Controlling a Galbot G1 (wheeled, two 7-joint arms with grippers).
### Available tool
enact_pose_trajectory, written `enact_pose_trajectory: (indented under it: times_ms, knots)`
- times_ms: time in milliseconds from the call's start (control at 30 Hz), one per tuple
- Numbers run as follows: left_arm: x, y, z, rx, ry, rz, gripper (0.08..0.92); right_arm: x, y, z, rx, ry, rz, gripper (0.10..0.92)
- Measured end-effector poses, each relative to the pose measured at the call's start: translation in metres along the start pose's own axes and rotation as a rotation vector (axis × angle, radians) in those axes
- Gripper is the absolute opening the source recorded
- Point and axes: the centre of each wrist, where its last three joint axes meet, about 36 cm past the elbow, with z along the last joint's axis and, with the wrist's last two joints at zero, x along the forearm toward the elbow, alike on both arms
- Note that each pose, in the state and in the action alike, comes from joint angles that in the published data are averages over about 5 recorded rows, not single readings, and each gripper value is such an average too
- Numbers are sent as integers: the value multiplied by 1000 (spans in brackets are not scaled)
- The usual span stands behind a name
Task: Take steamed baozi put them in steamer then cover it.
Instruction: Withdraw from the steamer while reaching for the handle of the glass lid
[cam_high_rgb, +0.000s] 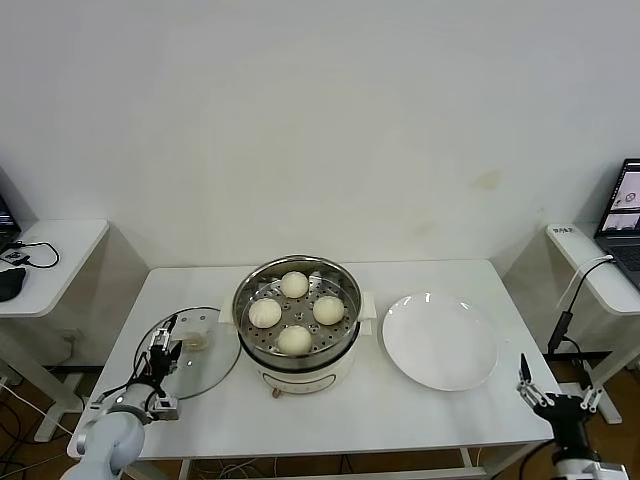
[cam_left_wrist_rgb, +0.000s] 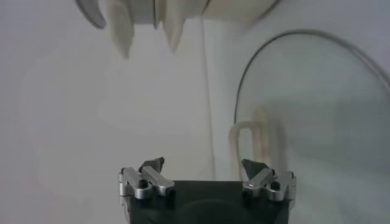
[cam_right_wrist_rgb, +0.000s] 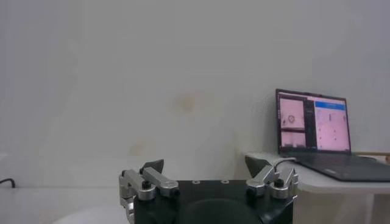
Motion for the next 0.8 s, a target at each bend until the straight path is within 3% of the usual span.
enact_pose_trajectory:
  times_ms: [800]
  knots:
    - [-45, 2, -1, 63, 42, 11, 823, 8, 2, 9, 4, 32, 2, 823]
